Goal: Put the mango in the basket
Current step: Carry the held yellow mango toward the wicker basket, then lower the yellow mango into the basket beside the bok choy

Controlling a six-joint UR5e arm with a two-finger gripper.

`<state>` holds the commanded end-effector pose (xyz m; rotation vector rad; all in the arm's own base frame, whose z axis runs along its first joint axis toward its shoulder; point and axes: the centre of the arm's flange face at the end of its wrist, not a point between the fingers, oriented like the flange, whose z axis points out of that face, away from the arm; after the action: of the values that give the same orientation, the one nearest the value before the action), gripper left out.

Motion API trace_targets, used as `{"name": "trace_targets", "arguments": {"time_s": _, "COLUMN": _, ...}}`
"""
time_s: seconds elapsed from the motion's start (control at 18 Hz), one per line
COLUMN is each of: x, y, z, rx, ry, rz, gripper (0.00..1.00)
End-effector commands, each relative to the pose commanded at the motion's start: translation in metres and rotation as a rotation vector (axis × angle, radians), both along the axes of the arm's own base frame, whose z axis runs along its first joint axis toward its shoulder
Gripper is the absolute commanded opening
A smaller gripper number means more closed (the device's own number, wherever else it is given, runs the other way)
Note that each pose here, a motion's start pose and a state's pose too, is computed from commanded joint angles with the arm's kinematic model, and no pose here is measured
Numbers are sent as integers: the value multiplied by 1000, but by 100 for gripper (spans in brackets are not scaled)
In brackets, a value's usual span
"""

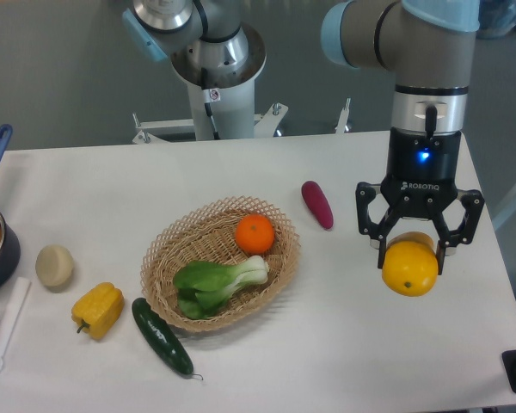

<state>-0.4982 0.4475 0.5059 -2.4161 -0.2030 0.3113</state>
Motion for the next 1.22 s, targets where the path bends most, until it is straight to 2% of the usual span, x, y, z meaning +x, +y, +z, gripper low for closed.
{"name": "trace_targets", "arguments": {"time_s": 0.5, "x": 34, "y": 24, "z": 0, "rx": 9, "ry": -39, "rz": -18, "gripper": 51}}
{"name": "trace_targets", "arguments": {"time_s": 0.72, "x": 56, "y": 39, "z": -16, "rx": -22, "ry": -70, "rz": -26, "gripper": 51}}
{"name": "trace_targets", "arguments": {"time_s": 0.89, "x": 85, "y": 62, "z": -24, "rx": -85, "ry": -59, "rz": -10, "gripper": 51}}
{"name": "trace_targets", "arguments": {"time_s": 1.0, "x": 110, "y": 80, "z": -34, "rx": -138, "ry": -66, "rz": 36, "gripper": 51}}
{"name": "trace_targets", "arguments": {"time_s": 1.22, "x": 160, "y": 100, "z": -86, "rx": -269, "ry": -77, "rz": 25, "gripper": 51}}
